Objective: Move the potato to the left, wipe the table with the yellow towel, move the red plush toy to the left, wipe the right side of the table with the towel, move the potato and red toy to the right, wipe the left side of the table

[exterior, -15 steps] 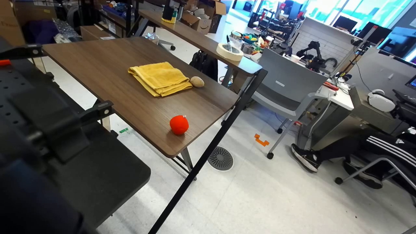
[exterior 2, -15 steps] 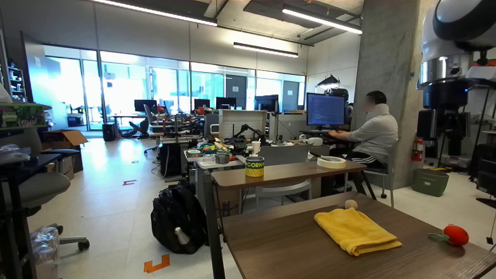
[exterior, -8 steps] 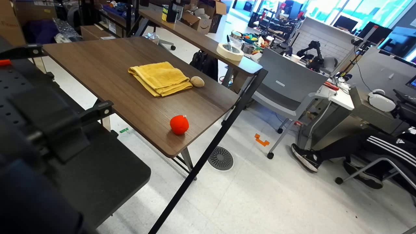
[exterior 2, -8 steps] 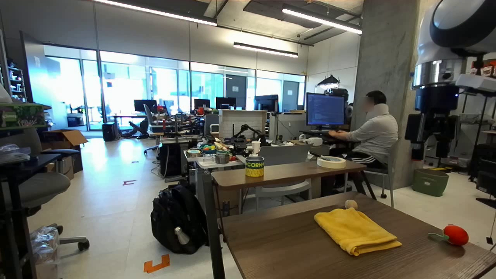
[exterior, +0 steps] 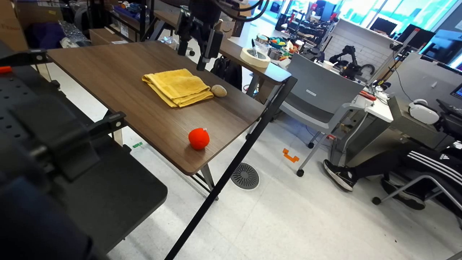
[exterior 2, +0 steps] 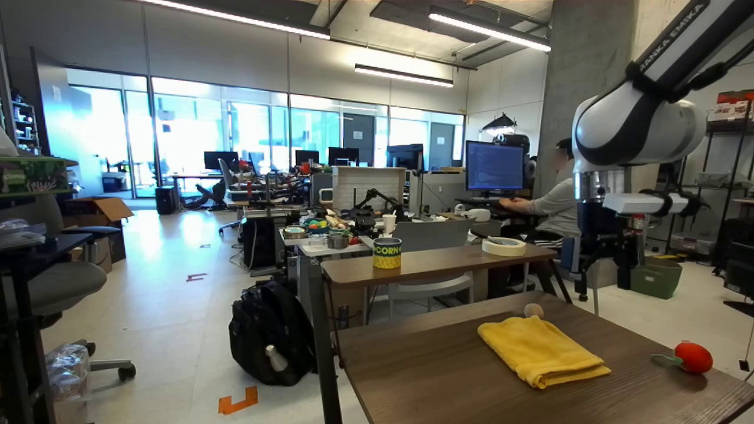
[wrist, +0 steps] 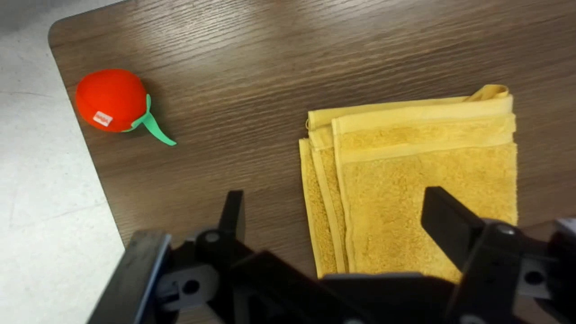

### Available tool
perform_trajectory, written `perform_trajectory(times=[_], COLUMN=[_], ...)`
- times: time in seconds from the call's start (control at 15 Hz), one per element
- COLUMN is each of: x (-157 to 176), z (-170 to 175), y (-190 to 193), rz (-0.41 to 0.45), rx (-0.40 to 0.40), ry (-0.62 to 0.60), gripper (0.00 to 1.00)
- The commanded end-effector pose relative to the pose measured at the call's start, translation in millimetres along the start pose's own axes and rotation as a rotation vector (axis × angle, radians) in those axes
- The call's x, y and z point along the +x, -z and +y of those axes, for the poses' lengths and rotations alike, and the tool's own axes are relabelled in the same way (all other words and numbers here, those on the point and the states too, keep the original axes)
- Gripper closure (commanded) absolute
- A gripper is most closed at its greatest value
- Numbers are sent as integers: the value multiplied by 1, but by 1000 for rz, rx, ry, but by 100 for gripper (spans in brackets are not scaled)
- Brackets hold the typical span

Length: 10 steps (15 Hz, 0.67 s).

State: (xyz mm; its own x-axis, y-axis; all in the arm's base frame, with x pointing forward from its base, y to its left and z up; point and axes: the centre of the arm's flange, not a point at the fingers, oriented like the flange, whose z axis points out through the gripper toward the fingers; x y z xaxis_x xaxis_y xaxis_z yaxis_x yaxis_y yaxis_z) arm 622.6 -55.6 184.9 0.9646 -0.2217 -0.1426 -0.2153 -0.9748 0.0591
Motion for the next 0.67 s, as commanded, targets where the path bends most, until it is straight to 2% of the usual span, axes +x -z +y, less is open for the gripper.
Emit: perform_trajectory(times=[0.0, 0.6], x=[1, 3], z=[0, -1], y=[-6, 8], rz=[-5, 32], rx=[-2, 19], ry=[0, -10], gripper=[0, 0])
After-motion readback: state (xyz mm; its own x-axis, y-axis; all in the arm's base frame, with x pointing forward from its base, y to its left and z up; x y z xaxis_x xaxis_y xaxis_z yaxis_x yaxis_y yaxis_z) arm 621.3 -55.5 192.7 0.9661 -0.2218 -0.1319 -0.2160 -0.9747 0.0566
